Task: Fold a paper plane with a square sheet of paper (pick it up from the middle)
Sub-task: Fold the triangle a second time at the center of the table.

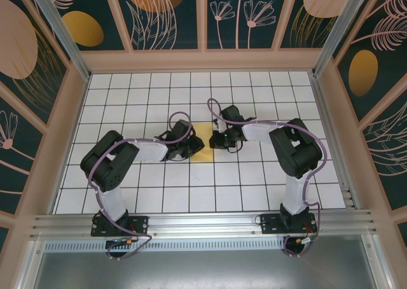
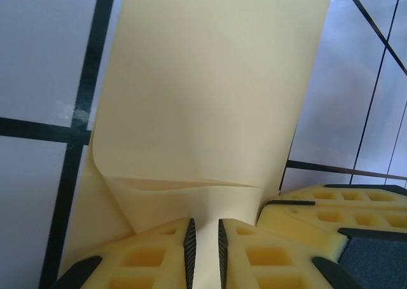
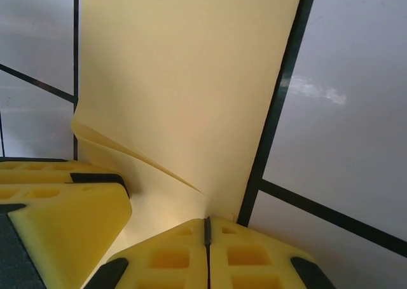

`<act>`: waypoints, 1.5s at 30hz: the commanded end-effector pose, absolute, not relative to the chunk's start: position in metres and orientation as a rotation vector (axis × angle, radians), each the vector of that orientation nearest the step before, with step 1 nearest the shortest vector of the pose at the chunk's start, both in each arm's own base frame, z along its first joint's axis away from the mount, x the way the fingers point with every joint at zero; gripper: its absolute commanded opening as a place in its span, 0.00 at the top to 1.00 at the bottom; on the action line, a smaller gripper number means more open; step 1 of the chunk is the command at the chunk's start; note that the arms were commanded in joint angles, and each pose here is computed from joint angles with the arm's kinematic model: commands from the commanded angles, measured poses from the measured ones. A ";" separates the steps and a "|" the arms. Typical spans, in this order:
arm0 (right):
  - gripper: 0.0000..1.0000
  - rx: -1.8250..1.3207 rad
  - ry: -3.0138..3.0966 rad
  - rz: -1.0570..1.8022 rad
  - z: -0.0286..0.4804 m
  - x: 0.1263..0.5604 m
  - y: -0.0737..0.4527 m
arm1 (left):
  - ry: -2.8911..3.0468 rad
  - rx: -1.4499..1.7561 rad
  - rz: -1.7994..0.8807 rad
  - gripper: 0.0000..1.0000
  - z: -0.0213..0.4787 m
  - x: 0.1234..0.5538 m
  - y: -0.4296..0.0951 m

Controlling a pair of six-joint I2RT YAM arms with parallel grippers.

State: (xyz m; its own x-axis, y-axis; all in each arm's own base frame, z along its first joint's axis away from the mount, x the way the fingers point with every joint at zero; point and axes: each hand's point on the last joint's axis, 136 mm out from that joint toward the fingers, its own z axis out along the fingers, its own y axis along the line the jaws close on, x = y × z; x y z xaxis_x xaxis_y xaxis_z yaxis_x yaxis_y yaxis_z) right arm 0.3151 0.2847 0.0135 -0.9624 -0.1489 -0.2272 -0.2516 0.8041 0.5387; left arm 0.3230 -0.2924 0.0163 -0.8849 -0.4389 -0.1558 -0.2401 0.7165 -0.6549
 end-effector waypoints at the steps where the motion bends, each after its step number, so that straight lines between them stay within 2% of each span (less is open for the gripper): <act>1: 0.93 -0.291 3.018 0.551 -0.047 0.290 0.242 | 2.642 -0.598 -0.753 0.77 0.005 0.327 -0.260; 11: 0.93 -0.291 3.009 0.559 -0.045 0.291 0.243 | 2.646 -0.601 -0.698 0.76 0.002 0.341 -0.243; 15: 0.93 -0.293 2.997 0.582 -0.040 0.292 0.247 | 2.622 -0.546 -0.691 0.74 0.019 0.347 -0.240; 19: 0.93 -0.303 2.971 0.636 -0.031 0.294 0.254 | 2.573 -0.427 -0.844 0.74 0.048 0.348 -0.263; 24: 0.93 -0.308 2.952 0.663 -0.024 0.297 0.258 | 2.580 -0.326 -0.949 0.77 0.056 0.340 -0.294; 35: 0.93 -0.323 2.919 0.723 -0.013 0.299 0.266 | 2.670 -0.342 -0.939 0.84 0.020 0.331 -0.301; 45: 0.93 -0.400 2.726 0.965 0.056 0.303 0.292 | 2.756 -0.453 -0.826 0.89 -0.014 0.313 -0.281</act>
